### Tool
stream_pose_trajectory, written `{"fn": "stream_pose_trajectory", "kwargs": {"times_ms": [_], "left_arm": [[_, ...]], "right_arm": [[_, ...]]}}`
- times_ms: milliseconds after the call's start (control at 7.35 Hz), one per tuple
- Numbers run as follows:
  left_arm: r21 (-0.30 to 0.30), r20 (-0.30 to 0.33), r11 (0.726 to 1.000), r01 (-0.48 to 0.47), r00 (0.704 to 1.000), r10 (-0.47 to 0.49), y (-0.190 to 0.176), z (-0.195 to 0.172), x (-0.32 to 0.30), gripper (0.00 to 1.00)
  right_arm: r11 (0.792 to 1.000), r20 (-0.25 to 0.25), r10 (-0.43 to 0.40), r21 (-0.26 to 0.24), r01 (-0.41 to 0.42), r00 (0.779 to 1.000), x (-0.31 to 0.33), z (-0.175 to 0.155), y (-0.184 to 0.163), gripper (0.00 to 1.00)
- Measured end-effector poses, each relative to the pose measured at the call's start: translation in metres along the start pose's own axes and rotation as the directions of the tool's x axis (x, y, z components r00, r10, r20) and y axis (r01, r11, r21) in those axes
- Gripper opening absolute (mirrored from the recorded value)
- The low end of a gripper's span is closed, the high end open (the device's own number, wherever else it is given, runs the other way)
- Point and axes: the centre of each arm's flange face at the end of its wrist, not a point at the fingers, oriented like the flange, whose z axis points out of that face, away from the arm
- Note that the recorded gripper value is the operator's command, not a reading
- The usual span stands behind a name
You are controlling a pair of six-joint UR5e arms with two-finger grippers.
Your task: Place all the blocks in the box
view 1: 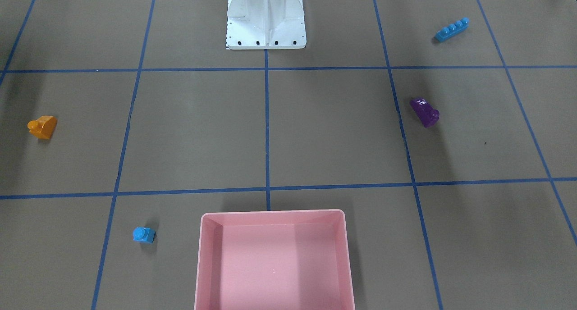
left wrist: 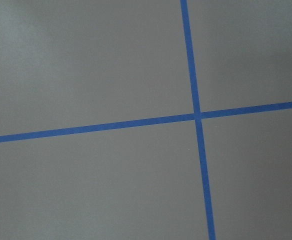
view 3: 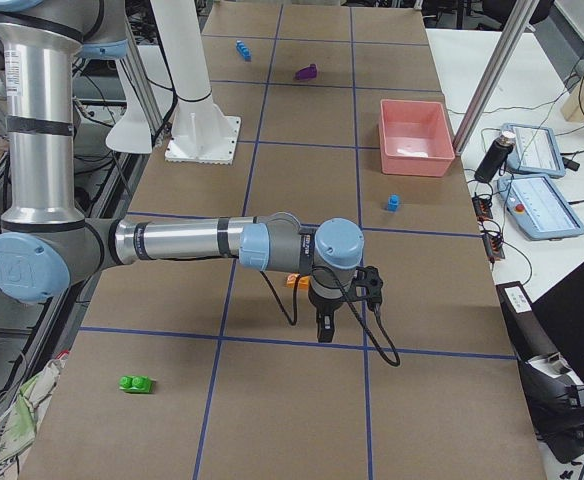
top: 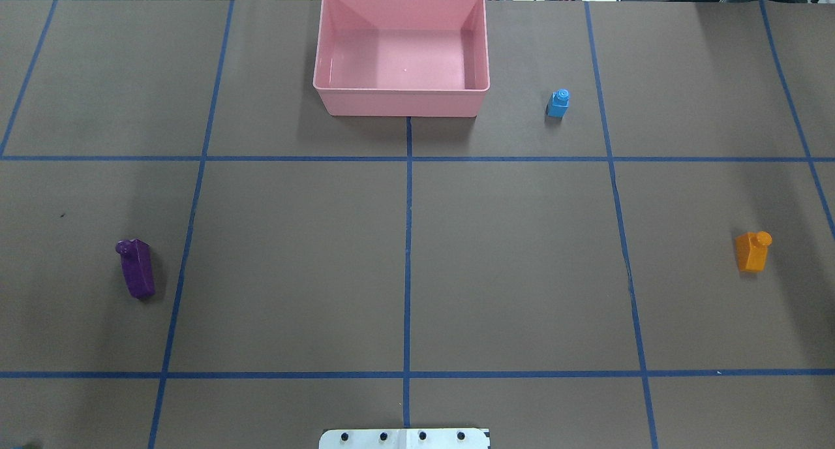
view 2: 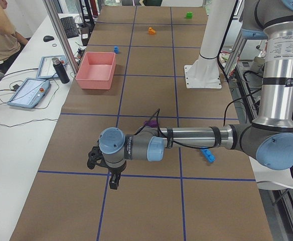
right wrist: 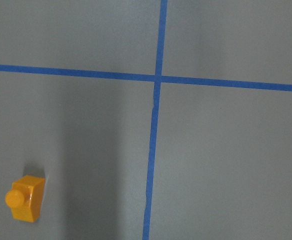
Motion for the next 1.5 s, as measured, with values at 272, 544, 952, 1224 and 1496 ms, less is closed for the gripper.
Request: {"fn": "stream_pose_trajectory", "kwargs": {"times_ms": [272, 544, 952, 1224, 1496], "left_arm": [[0.012, 0.0, 1.0, -0.007, 1.0, 0.007, 0.012, -0.006, 0.005, 1.0], [0.026, 0.003, 0.999, -0.021, 1.0, 0.021, 0.02, -0.014, 0.014, 1.0], [0.096, 0.042, 0.991, -0.092, 0.995, 0.088, 0.005, -0.026, 0.024, 1.0], [0.14, 0.064, 0.98, -0.139, 0.989, 0.131, -0.005, -0.03, 0.025, 1.0], [0.145, 0.066, 0.978, -0.147, 0.988, 0.139, -0.008, -0.029, 0.024, 1.0]], "right_arm": [[1.0, 0.001, -0.002, 0.003, 0.002, 1.0, -0.001, -0.001, -0.001, 1.0], [1.0, 0.001, -0.009, 0.006, 0.009, 1.0, -0.004, -0.003, -0.002, 1.0], [0.997, 0.001, -0.033, 0.063, 0.033, 0.999, -0.035, 0.003, -0.017, 1.0], [0.994, 0.025, 0.015, 0.104, -0.018, 1.0, -0.091, 0.038, -0.025, 1.0], [0.985, 0.038, 0.054, 0.161, -0.059, 0.998, -0.142, 0.09, -0.003, 1.0]]}}
